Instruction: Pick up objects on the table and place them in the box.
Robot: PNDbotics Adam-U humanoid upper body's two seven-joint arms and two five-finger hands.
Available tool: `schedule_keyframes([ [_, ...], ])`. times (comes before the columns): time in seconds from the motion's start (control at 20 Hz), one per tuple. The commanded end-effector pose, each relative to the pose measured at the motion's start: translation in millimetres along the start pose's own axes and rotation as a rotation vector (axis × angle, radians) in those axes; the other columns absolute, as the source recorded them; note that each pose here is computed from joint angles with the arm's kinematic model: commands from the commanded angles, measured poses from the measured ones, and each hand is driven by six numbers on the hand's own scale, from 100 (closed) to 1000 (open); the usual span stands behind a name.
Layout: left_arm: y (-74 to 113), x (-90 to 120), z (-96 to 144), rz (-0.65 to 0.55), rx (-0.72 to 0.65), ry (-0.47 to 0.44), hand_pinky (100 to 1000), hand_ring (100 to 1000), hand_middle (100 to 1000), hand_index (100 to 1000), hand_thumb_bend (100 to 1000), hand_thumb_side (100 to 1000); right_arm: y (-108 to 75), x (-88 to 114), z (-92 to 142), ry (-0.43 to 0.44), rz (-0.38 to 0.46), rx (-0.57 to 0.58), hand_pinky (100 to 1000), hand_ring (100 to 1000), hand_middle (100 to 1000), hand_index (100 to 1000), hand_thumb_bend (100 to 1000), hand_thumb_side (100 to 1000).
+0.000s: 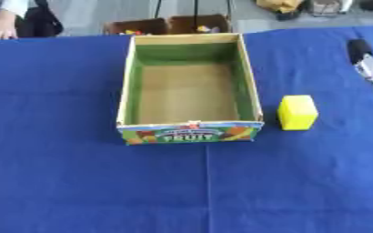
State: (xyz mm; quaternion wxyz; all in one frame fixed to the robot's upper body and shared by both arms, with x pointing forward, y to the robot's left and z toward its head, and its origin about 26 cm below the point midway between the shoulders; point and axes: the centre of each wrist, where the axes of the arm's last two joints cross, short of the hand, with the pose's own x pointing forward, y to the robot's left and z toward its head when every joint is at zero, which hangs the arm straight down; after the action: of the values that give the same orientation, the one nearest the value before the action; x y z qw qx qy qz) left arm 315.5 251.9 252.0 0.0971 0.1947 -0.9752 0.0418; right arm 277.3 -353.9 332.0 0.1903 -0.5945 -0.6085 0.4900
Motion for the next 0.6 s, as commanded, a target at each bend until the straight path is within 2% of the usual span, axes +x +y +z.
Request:
schedule_keyframes([
  [0.05,3.1,4.6,-7.7,0.001,-0.012,-0.036,561,840,861,933,100,1000,-15.7,-9.1,-5.1,-0.028,0.102,0.116,717,845,805,928,229,1000],
  [0.35,2.1,4.9,-7.6,0.006,-0.015,-0.036,560,840,860,933,100,1000,-15.1,-17.5,-11.7,-0.048,0.09,0.281,737,863,814,950,342,1000],
  [0.45,2.0,5.0,-7.6,0.007,-0.017,-0.035,560,840,860,933,100,1000,-14.0,-20.4,-13.4,-0.05,0.069,0.333,737,867,817,955,389,940],
  [0.6,1.6,5.0,-7.2,0.009,-0.017,-0.033,559,840,861,933,100,1000,-11.3,-23.4,-15.9,-0.06,0.017,0.418,736,867,819,971,477,792],
])
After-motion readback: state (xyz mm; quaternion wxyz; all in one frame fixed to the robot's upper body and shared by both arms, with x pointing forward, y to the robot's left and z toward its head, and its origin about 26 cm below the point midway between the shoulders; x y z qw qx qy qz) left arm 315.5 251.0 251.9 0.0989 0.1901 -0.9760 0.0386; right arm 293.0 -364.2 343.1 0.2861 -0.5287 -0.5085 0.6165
